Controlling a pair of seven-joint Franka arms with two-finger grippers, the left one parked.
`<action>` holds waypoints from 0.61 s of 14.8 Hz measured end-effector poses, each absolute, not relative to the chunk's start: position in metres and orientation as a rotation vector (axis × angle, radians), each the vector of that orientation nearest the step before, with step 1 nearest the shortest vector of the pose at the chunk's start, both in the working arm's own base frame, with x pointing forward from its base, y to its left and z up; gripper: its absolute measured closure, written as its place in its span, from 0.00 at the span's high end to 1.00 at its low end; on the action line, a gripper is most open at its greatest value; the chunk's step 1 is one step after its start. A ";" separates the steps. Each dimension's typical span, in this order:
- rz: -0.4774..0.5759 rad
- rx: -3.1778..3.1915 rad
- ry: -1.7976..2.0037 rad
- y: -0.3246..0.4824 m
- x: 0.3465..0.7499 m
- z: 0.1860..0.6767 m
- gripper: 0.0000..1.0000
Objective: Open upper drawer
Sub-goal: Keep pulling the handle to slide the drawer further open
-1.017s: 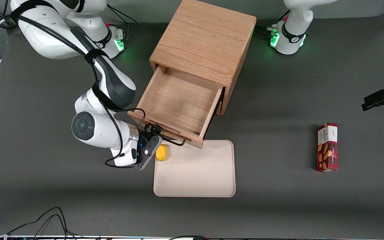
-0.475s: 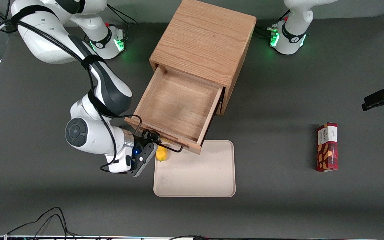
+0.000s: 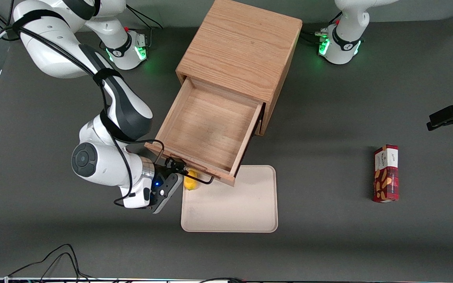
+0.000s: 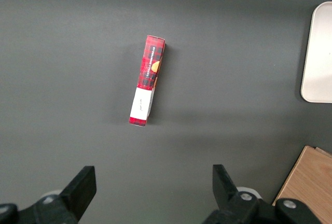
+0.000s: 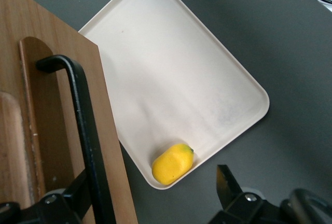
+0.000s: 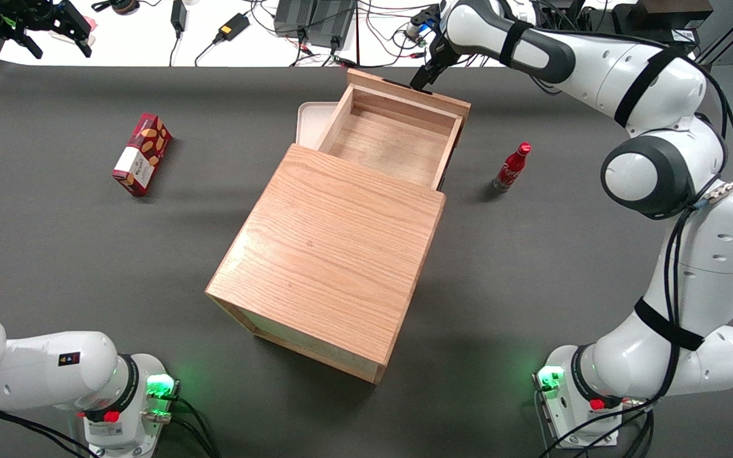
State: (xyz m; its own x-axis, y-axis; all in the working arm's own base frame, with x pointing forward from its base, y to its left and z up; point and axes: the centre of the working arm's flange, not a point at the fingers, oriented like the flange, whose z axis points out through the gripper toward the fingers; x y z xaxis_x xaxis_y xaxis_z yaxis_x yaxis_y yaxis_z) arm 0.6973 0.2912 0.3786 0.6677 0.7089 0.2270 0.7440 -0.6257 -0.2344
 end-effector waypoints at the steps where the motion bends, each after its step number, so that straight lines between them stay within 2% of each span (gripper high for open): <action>1: -0.163 -2.577 -1.154 0.291 0.698 0.378 1.00; 9: -0.175 -2.570 -1.155 0.293 0.700 0.384 1.00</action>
State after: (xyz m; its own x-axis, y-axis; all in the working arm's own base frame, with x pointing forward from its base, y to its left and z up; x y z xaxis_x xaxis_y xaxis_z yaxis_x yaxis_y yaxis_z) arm 0.6998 0.2927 0.3841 0.6662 0.7067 0.2382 0.7456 -0.6235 -0.2353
